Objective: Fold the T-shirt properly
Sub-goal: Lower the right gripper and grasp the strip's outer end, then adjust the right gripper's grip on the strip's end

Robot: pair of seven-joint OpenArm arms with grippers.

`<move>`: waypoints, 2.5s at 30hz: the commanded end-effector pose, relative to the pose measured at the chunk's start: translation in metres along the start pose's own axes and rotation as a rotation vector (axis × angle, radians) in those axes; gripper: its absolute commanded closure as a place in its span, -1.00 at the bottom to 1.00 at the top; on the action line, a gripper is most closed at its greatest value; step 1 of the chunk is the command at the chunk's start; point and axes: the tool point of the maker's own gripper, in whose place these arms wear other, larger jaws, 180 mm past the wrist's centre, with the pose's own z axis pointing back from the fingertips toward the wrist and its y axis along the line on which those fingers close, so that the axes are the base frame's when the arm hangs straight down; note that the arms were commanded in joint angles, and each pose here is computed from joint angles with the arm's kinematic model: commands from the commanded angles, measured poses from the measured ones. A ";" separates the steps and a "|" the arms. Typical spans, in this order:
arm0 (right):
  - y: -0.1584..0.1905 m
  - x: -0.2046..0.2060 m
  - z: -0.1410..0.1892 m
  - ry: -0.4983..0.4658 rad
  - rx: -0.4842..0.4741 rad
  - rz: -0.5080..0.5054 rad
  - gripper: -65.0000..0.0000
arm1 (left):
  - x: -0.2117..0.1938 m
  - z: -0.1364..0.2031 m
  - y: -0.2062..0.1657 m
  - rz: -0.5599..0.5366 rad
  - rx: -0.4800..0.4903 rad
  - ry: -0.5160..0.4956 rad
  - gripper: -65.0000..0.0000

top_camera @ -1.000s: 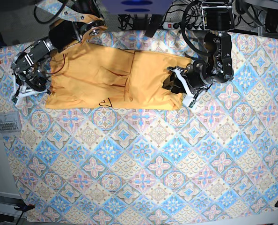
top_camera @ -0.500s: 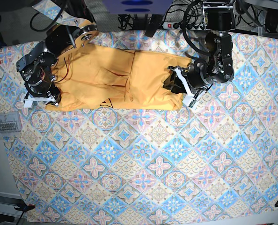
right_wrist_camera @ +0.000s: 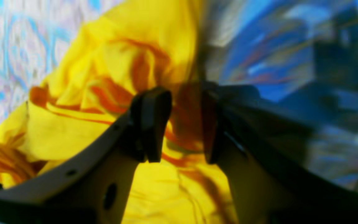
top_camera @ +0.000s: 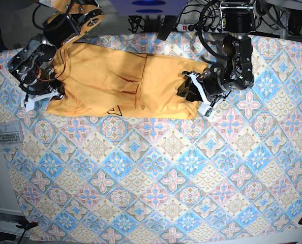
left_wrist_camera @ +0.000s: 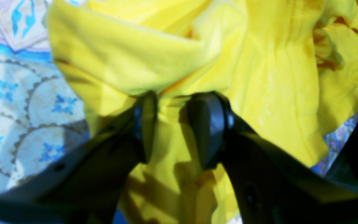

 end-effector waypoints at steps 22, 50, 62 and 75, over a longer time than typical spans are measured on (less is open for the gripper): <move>-0.008 0.012 0.048 -0.001 -0.106 0.294 0.39 | -0.020 0.001 0.014 -0.013 0.075 0.110 0.31; 0.012 -0.023 0.008 0.123 -0.010 0.417 -0.25 | -0.022 0.002 0.014 -0.011 0.076 0.112 0.31; 0.013 -0.059 -0.015 0.206 0.097 0.429 -0.07 | -0.020 0.001 0.015 -0.012 0.076 0.109 0.31; 0.013 -0.057 -0.005 0.237 0.071 0.464 0.48 | -0.020 0.001 0.015 -0.012 0.076 0.109 0.31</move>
